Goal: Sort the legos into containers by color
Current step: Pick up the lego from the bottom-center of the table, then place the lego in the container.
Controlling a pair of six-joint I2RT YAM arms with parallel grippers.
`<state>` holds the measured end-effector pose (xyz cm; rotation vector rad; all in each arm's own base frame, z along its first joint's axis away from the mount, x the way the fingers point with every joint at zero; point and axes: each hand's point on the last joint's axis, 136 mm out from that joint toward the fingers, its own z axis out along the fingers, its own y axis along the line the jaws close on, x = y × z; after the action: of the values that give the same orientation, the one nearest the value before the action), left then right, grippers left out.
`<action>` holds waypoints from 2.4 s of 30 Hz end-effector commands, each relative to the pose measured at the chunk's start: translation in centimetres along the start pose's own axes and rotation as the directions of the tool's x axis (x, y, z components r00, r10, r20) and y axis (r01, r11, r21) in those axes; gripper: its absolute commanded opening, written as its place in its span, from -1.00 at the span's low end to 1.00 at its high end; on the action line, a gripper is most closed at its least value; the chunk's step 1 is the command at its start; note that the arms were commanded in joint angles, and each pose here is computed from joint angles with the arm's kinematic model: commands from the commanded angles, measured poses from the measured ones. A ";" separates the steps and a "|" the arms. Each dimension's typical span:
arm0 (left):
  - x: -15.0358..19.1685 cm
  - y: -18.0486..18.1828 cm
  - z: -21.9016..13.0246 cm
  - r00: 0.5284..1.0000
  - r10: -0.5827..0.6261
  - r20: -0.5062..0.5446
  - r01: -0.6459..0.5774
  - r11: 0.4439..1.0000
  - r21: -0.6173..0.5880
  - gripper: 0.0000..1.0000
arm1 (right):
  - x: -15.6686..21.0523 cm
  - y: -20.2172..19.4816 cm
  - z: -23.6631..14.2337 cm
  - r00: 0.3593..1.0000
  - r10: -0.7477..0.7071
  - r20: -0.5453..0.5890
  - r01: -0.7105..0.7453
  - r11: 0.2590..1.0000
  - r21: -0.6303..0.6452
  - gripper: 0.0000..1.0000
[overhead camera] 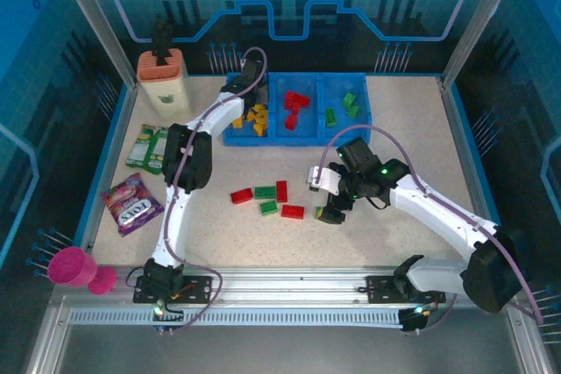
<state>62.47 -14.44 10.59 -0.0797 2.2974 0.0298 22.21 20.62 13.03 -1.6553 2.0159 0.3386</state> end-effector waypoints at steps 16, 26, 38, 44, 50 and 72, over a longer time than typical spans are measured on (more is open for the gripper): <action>-8.3 2.0 -26.2 0.946 -0.091 0.311 0.005 0.964 0.264 0.25 | 5.3 0.7 6.0 0.983 -0.105 -0.151 0.108 0.994 0.007 0.98; -6.7 7.6 -35.5 0.895 0.012 0.446 -0.066 0.992 0.106 0.28 | 6.6 0.6 8.7 0.970 -0.103 -0.220 0.100 0.995 -0.024 0.85; -4.1 10.3 -37.9 0.875 0.169 0.454 -0.176 0.984 -0.028 0.42 | 8.8 1.8 10.0 0.938 -0.118 -0.326 0.086 0.990 -0.111 -0.34; -2.7 10.3 -37.3 0.874 0.183 0.450 -0.193 0.981 -0.025 0.48 | 7.6 -1.6 8.6 0.938 -0.074 -0.340 0.079 0.997 0.002 -0.61; -2.1 11.0 -37.5 0.832 0.275 0.481 -0.259 0.961 -0.101 0.69 | 2.1 -8.7 3.2 0.986 0.061 -0.155 -0.030 0.980 0.197 -0.63; -2.3 11.5 -40.4 0.779 0.296 0.552 -0.278 0.953 -0.119 0.90 | 3.5 -33.9 0.2 0.936 0.344 -0.073 -0.229 0.756 0.613 -0.55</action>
<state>33.52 -5.13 37.73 0.2524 1.7318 0.2088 52.43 10.99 14.27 -1.0775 2.2135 -0.3060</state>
